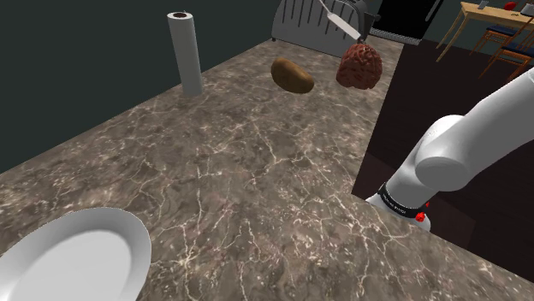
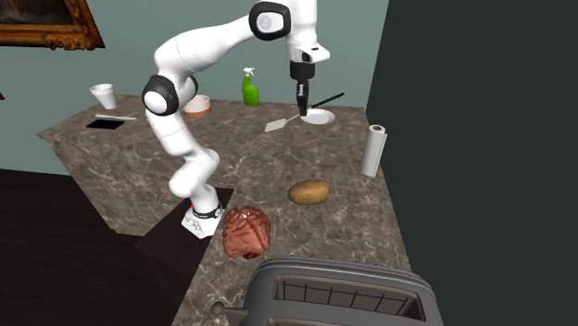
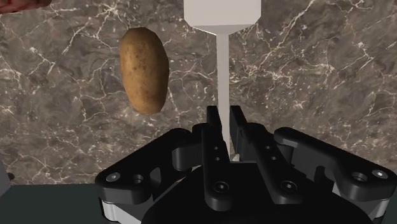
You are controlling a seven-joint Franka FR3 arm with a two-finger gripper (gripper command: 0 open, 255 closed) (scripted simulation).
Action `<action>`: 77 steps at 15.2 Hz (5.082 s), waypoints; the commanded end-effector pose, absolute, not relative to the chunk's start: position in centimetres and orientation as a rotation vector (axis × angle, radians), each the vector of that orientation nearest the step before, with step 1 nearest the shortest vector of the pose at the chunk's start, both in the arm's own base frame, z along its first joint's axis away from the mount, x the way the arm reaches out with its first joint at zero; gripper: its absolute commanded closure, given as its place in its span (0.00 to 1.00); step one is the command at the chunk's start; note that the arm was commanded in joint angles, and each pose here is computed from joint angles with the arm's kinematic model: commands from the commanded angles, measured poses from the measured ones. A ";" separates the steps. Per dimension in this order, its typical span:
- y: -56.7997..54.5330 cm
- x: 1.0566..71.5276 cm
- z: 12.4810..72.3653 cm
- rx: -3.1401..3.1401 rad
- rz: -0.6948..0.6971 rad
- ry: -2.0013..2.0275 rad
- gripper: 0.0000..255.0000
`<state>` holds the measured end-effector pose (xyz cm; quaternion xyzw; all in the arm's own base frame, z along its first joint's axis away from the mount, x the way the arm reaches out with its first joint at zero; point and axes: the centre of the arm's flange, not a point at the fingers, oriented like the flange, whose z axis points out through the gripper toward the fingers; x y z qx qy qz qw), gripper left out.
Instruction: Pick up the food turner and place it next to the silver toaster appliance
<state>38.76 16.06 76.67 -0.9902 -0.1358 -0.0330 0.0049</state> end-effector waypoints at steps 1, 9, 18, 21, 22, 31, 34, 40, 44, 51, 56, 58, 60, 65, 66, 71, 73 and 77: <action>13.5 39.9 76.7 -3.101 -0.103 -0.427 1.00; 4.1 44.6 76.7 -3.101 -0.103 -0.427 1.00; -6.5 49.9 76.8 -3.101 -0.103 -0.427 1.00; -10.1 51.7 76.8 -3.101 -0.103 -0.427 1.00; -12.1 52.7 76.8 -3.101 -0.103 -0.427 1.00; -12.1 52.7 72.0 -3.101 -0.103 -0.427 1.00; -12.1 52.7 70.4 -3.101 -0.103 -0.427 1.00; -12.1 52.7 67.3 -3.101 -0.103 -0.427 1.00; -12.1 52.7 65.1 -3.101 -0.103 -0.427 1.00; -12.1 52.7 61.4 -3.101 -0.103 -0.427 1.00; -12.1 52.7 58.8 -3.101 -0.103 -0.427 1.00; -12.1 52.7 57.7 -3.101 -0.103 -0.427 1.00; -12.1 52.7 56.7 -3.101 -0.103 -0.427 1.00; -12.1 52.7 54.1 -3.101 -0.103 -0.427 1.00; -12.1 52.7 53.5 -3.101 -0.103 -0.427 1.00; -12.1 52.7 50.9 -3.101 -0.103 -0.427 1.00; -12.1 52.7 49.8 -3.101 -0.103 -0.427 1.00; -12.1 52.7 48.3 -3.101 -0.103 -0.427 1.00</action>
